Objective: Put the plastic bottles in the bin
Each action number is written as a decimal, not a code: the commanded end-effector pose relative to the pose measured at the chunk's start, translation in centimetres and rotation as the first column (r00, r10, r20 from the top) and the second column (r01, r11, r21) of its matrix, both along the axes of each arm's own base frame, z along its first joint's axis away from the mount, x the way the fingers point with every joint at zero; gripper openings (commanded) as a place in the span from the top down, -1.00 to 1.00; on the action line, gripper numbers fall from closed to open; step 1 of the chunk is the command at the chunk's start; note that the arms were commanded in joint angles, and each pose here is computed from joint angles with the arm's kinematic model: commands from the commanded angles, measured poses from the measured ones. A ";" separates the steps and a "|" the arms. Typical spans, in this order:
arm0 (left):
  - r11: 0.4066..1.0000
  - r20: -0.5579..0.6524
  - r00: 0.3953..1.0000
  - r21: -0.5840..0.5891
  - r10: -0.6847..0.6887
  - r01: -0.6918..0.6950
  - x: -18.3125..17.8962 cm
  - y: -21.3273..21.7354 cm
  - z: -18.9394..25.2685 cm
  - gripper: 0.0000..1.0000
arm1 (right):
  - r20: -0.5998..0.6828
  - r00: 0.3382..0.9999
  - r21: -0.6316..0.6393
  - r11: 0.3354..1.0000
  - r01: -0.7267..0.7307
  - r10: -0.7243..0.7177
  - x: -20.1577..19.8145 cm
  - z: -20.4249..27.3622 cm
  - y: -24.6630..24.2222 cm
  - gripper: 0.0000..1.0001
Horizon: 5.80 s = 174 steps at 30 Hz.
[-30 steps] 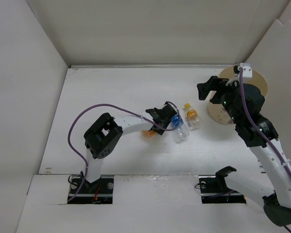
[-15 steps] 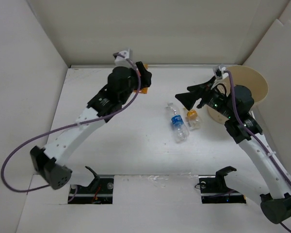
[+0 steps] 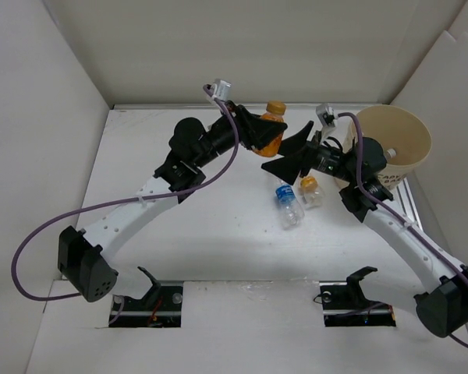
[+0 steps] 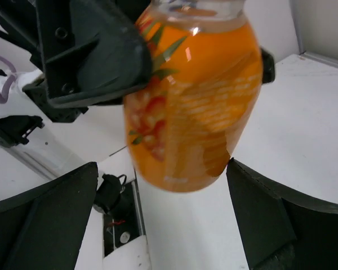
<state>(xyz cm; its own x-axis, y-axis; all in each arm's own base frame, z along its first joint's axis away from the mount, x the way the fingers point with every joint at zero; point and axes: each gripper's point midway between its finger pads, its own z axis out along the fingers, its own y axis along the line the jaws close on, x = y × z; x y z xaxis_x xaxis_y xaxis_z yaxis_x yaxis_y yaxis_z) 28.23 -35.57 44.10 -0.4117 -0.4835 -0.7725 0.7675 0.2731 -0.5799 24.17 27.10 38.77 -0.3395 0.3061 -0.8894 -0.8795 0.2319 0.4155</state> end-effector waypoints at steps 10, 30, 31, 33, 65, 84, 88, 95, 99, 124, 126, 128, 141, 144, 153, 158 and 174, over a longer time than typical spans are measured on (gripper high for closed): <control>0.967 0.088 0.976 -0.143 -0.199 0.210 -5.1 0.5 3.4 1.00 | 0.135 0.983 0.119 0.987 0.112 -0.128 2.7 4.6 -0.1 -0.87; 0.923 -0.103 0.924 -0.085 0.367 -0.376 3.2 6.3 4.0 -1.00 | 0.042 0.828 0.005 0.828 0.560 -0.560 8.9 3.5 -9.0 0.92; 0.916 -0.105 0.916 -0.062 0.388 -0.396 3.5 6.5 3.5 -1.00 | -0.011 0.724 -0.047 0.723 0.689 -0.690 10.6 2.2 -12.4 0.92; 0.904 -0.106 0.899 -0.015 0.424 -0.428 4.0 6.8 2.9 -1.00 | -0.031 0.584 -0.074 0.584 0.808 -0.811 11.3 2.6 -16.4 0.90; 0.704 -0.460 0.688 0.703 0.561 -0.104 8.9 -6.2 -28.1 -1.00 | -0.044 -0.196 -0.261 -0.178 0.949 -0.980 7.2 3.4 -33.6 -1.00; 0.584 -0.468 0.532 0.810 0.705 -0.062 10.9 -3.8 -39.6 0.47 | -0.029 0.109 -0.250 0.113 0.962 -0.994 7.4 2.7 -27.6 -1.00; 0.548 -0.406 0.508 0.820 0.760 -0.165 10.8 -0.4 -37.1 1.00 | 0.023 0.396 -0.234 0.380 0.895 -0.918 8.2 2.4 -22.4 -1.00; 0.675 -0.239 0.720 0.615 0.652 -0.408 10.6 2.5 -20.7 1.00 | -0.016 0.853 -0.215 0.835 0.506 -0.522 7.4 -0.8 -11.4 -1.00; 0.782 -0.122 0.829 0.428 0.546 -0.452 8.2 3.6 -11.1 1.00 | -0.025 0.933 -0.200 0.917 0.346 -0.358 6.6 -2.1 -6.6 -1.00; 0.913 0.058 0.919 0.105 0.389 -0.394 0.6 7.3 2.7 -1.00 | -0.074 0.994 -0.072 0.993 -0.090 0.085 2.9 -1.3 5.8 0.83; 0.891 0.039 0.899 0.127 0.436 -0.437 1.2 7.9 2.0 -1.00 | -0.074 0.992 -0.129 0.987 0.091 -0.101 6.3 -1.4 3.0 0.89; 0.856 0.016 0.869 0.165 0.495 -0.491 1.9 9.0 1.2 -1.00 | -0.044 0.953 -0.148 0.945 0.291 -0.300 9.0 -0.1 -0.4 0.89; 0.858 -0.032 0.909 0.347 0.415 -0.379 4.6 4.2 -6.9 -1.00 | 0.026 -0.146 -0.468 -0.141 0.872 -0.989 17.0 -3.2 -34.8 0.93; 0.854 -0.077 0.920 0.409 0.384 -0.322 6.3 1.5 -9.5 -1.00 | 0.014 -0.268 -0.472 -0.243 0.847 -0.963 16.1 -3.7 -37.7 0.53; 0.801 -0.292 0.869 0.572 0.399 -0.176 9.0 -4.7 -17.1 -1.00 | 0.020 -0.407 -0.417 -0.377 0.827 -0.913 12.6 -0.2 -39.3 -1.00; 0.795 -0.423 0.837 0.606 0.346 -0.023 9.5 -8.3 -22.2 -1.00 | -0.008 -0.332 -0.334 -0.311 0.890 -0.943 10.2 2.7 -36.6 -1.00; 0.821 -0.675 0.694 0.528 0.250 0.218 9.1 -14.8 -30.9 -1.00 | 0.000 -0.074 -0.286 -0.071 0.956 -0.997 7.7 3.4 -30.0 -1.00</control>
<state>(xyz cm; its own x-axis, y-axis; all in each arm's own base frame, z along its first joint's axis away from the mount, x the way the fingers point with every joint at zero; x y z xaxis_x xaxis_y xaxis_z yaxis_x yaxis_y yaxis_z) 37.05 -49.26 9.95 -0.9255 -0.0543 -0.3748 0.2066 0.7571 -0.6198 32.90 -3.46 40.31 0.0166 0.3359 -0.9418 0.4512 0.8380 0.3069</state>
